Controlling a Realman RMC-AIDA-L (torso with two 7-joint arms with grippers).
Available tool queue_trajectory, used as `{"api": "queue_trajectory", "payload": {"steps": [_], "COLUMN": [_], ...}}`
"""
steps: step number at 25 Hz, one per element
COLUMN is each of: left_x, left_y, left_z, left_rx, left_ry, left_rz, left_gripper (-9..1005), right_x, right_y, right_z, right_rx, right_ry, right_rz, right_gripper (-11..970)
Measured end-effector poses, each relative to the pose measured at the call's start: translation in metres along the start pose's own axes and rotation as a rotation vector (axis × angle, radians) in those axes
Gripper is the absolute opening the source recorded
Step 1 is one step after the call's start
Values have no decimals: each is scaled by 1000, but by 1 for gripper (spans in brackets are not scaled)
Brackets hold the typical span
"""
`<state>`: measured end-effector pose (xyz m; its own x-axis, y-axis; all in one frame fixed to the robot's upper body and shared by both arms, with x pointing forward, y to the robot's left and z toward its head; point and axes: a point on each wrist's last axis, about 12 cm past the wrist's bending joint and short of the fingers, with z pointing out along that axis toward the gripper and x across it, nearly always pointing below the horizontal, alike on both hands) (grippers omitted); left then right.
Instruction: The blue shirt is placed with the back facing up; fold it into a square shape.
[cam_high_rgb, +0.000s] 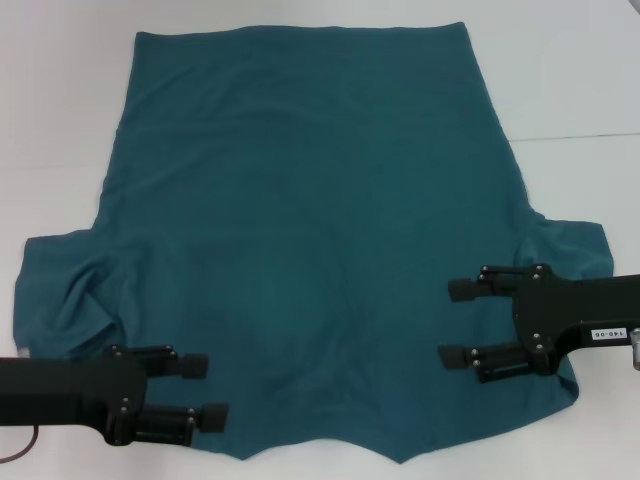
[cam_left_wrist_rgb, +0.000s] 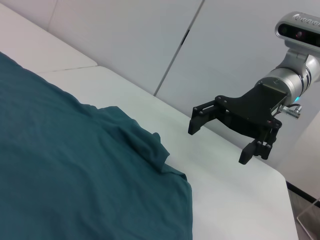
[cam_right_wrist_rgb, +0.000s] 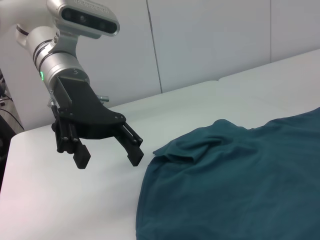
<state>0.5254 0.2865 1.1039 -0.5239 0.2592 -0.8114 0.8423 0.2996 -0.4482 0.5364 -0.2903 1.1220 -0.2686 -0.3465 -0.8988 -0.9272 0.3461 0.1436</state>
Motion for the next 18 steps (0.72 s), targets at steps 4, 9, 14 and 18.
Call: {"api": "queue_trajectory", "payload": {"steps": [4,9,14,18], "left_x": [1,1,1,0], "left_y": [0,0,0,1], "left_z": [0,0,-1,-1], "left_rx": [0,-1,-3,-11], "left_ry": [-2,-2,-1,-3], "left_rz": [-3,-3,-1,-2], "left_gripper": [875,876,875,874], "right_x": [0,-1,-1,-1], "right_y": [0,0,0,-1], "right_z": [0,0,0,0], "right_rx": [1,1,0,1], "right_ry": [-1,-2,-1,-1], "right_rz": [0,-1,-2,-1], "right_gripper": [923,923,924,923]}}
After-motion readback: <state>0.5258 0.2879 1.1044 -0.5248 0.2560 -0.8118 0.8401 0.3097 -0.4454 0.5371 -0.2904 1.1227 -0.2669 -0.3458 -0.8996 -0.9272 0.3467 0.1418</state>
